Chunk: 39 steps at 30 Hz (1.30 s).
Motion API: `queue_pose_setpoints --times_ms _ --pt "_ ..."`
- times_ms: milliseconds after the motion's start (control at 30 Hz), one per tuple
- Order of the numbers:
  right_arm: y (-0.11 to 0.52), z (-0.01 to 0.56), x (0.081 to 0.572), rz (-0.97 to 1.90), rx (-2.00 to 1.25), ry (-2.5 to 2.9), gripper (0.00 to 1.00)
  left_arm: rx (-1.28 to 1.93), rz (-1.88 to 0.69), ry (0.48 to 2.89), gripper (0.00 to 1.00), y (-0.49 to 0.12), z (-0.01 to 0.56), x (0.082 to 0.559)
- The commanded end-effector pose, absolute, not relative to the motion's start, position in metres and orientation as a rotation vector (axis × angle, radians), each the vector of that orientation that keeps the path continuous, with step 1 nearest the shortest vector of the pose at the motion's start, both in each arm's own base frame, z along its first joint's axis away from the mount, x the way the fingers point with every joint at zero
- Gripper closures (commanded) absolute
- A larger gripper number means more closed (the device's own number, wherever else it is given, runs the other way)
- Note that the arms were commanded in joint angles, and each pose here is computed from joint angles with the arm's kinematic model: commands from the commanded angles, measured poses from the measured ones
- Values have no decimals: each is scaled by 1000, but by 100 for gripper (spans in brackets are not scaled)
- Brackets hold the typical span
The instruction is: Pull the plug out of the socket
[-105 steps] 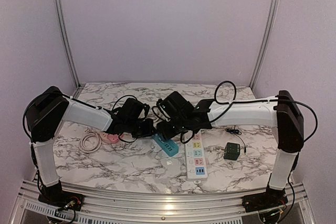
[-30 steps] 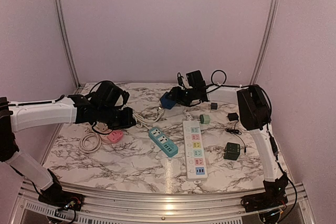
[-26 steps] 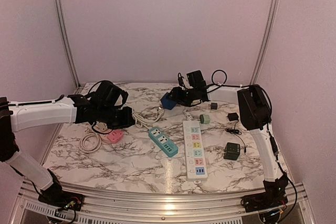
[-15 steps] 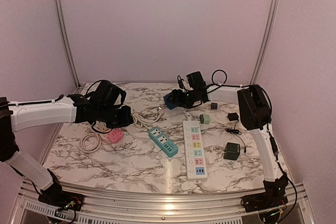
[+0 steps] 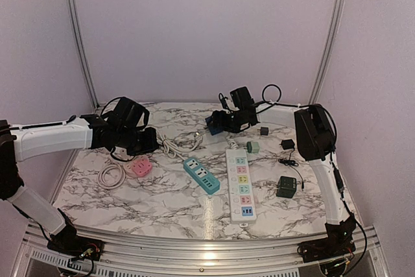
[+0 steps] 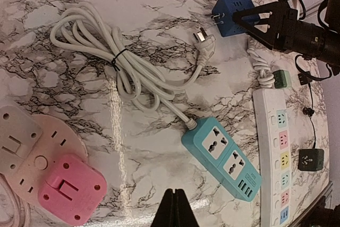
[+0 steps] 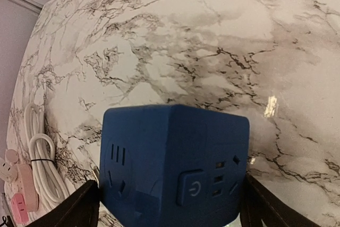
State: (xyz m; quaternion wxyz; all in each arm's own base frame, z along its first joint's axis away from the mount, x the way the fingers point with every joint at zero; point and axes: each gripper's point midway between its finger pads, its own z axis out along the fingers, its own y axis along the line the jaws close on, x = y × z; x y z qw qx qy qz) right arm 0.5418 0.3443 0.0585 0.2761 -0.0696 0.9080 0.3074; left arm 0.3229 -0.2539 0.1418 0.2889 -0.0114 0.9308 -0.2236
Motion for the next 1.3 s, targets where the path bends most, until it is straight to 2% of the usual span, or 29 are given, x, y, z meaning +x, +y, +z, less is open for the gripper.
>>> queue_pose_setpoints --times_ms 0,400,633,867,1033,1267 --pt "328 86 544 713 -206 2422 12 -76 -513 2496 100 -228 137 331" --pt "319 111 528 561 -288 2406 6 -336 -346 2476 100 -140 121 377" --pt "332 140 505 490 -367 2359 6 -473 -287 2522 100 -96 83 399" --pt "353 165 467 489 -448 2310 6 -518 -271 2600 100 -85 42 403" --pt "366 174 443 528 -486 2292 6 -508 -359 2636 100 -97 29 398" --pt "382 176 414 558 -545 2282 6 -486 -437 2662 100 -122 20 370"
